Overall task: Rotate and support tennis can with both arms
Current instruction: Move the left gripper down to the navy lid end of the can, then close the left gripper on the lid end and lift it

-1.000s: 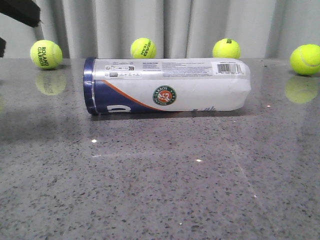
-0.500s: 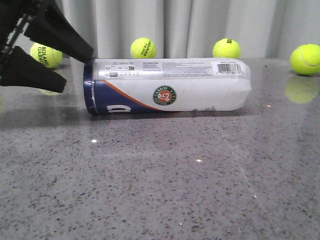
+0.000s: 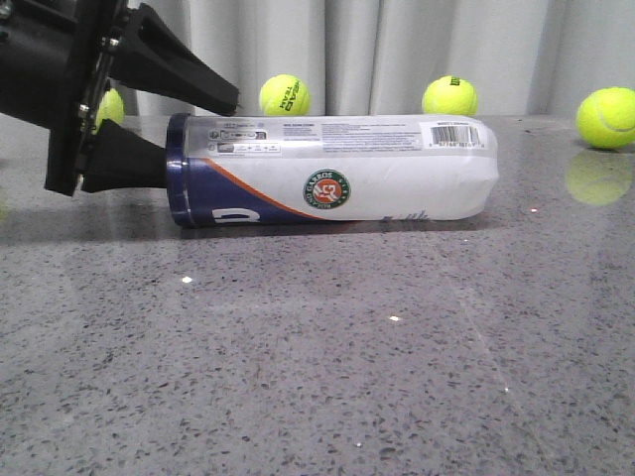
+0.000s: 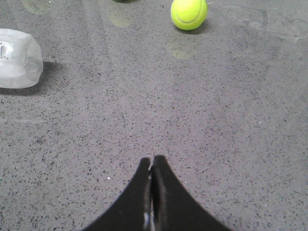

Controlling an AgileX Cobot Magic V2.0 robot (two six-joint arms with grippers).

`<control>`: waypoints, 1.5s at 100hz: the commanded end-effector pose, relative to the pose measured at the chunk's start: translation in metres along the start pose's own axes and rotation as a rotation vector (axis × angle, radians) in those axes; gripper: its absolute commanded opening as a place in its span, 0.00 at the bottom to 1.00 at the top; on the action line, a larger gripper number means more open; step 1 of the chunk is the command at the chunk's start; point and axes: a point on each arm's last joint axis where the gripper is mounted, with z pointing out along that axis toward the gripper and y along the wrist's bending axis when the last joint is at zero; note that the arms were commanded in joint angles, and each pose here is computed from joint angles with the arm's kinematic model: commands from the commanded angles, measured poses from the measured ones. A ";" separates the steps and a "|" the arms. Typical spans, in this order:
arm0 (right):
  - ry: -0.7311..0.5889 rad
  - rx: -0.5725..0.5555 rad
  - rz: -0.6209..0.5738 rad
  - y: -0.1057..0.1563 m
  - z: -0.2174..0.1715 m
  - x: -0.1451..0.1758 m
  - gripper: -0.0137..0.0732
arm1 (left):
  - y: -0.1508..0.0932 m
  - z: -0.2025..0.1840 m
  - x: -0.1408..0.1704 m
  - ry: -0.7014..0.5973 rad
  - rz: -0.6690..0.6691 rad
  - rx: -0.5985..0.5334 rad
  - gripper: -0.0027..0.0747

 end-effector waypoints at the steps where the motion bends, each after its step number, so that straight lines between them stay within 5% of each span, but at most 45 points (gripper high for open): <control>1: -0.081 0.000 -0.028 0.000 -0.003 -0.013 0.08 | -0.022 -0.002 -0.008 -0.040 0.030 0.116 0.67; 31: -0.081 0.000 -0.028 0.000 -0.003 -0.013 0.08 | -0.024 0.007 -0.008 -0.048 0.035 0.171 0.61; 73: -0.081 0.000 -0.028 0.000 -0.003 -0.013 0.08 | -0.024 0.007 -0.008 -0.048 0.044 0.173 0.01; 114: -0.081 0.000 -0.028 0.000 -0.003 -0.013 0.08 | -0.033 0.004 -0.009 -0.025 0.097 0.249 0.01; 136: -0.081 0.000 -0.028 0.000 -0.003 -0.013 0.08 | -0.075 -0.016 -0.027 -0.046 0.256 0.264 0.01; 150: -0.081 0.000 -0.028 0.000 -0.003 -0.013 0.08 | -0.107 -0.034 -0.040 -0.006 0.355 0.156 0.01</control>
